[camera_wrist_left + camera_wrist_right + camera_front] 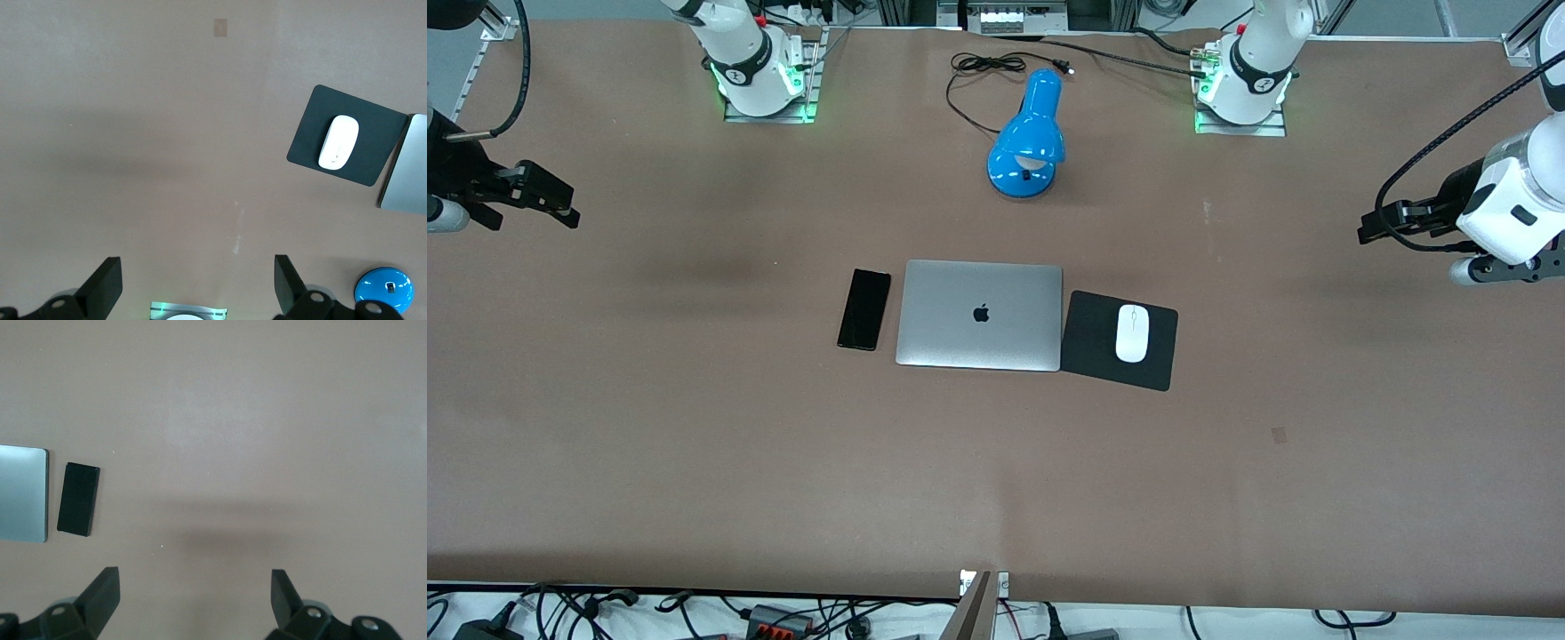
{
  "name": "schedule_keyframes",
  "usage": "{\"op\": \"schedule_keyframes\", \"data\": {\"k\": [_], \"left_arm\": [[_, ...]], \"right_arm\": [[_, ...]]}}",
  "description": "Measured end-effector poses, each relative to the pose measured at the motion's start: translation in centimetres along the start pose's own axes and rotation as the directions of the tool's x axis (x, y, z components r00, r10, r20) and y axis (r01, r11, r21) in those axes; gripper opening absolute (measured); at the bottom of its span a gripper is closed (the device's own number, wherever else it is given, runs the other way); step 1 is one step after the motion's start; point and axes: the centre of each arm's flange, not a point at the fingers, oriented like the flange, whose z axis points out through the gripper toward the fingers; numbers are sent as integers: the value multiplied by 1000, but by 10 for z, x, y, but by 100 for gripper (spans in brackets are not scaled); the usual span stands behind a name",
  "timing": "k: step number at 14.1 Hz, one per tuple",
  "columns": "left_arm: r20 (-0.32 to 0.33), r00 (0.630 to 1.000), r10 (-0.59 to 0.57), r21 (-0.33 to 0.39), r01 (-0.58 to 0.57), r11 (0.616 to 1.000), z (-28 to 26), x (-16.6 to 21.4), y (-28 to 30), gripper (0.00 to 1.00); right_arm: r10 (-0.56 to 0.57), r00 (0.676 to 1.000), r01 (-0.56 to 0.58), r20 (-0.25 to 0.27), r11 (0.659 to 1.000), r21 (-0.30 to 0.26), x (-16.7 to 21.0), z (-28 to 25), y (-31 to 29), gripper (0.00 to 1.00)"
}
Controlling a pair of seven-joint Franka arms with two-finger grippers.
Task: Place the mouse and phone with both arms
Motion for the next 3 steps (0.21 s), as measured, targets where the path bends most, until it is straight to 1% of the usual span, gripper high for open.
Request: {"op": "schedule_keyframes", "data": {"k": [3], "left_arm": [[2, 1000, -7, -12, 7, 1000, 0, 1, -3, 100]], "right_arm": [[0, 1000, 0, 0, 1000, 0, 0, 0, 0, 100]]}}
